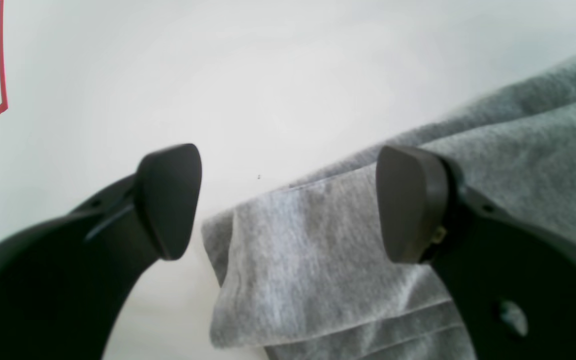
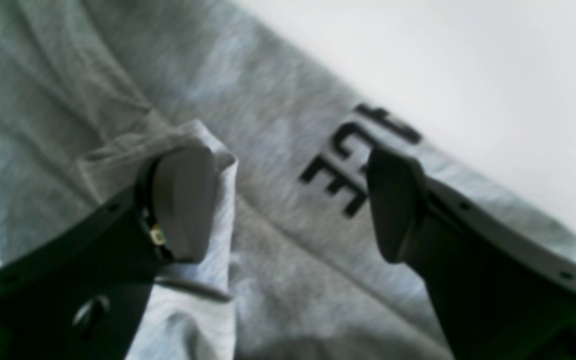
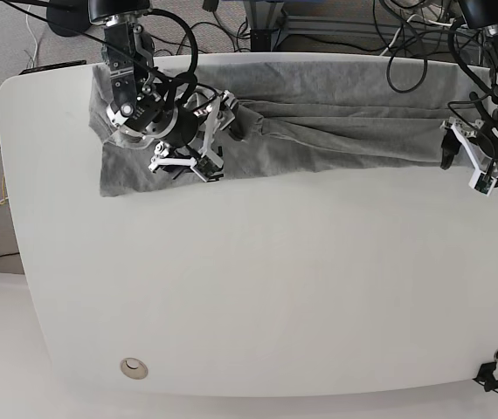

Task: Fold the T-shirt properly
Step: 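Smooth and tuck the folded shirt end with the right gripper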

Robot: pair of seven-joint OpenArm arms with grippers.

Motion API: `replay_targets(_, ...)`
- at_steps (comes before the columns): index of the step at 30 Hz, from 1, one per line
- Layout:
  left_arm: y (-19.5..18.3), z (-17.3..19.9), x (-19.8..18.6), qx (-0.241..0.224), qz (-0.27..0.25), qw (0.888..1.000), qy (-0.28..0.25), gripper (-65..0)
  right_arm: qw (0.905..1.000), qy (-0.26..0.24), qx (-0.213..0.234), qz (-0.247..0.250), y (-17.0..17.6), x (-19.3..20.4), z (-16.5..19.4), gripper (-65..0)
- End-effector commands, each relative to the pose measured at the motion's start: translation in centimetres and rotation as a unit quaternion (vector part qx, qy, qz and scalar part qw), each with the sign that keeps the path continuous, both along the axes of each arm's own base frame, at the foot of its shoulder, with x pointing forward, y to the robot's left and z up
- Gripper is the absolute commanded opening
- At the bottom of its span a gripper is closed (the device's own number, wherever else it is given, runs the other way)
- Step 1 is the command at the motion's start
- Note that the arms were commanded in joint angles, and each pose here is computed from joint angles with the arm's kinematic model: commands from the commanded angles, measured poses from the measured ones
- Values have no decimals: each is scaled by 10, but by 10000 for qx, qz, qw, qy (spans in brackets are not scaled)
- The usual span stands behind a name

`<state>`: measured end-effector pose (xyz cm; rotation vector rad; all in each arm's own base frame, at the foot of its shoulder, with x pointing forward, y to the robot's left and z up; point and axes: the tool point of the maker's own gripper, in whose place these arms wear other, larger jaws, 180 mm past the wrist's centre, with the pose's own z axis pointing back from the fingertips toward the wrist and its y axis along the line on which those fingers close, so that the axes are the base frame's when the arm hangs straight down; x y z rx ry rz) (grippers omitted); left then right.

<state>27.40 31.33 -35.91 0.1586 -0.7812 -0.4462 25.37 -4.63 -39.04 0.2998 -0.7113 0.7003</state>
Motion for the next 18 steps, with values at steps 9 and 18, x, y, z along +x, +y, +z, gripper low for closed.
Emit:
replay_targets(9, 3, 15, 9, 46, -30, 9997, -244, -135, 9988, -122, -195, 443, 4, -51, 11, -204)
replay_targets(18, 4, 15, 10, 43, -26, 9997, -254, -135, 9968, 351, -203, 694, 9, -95, -5, -204)
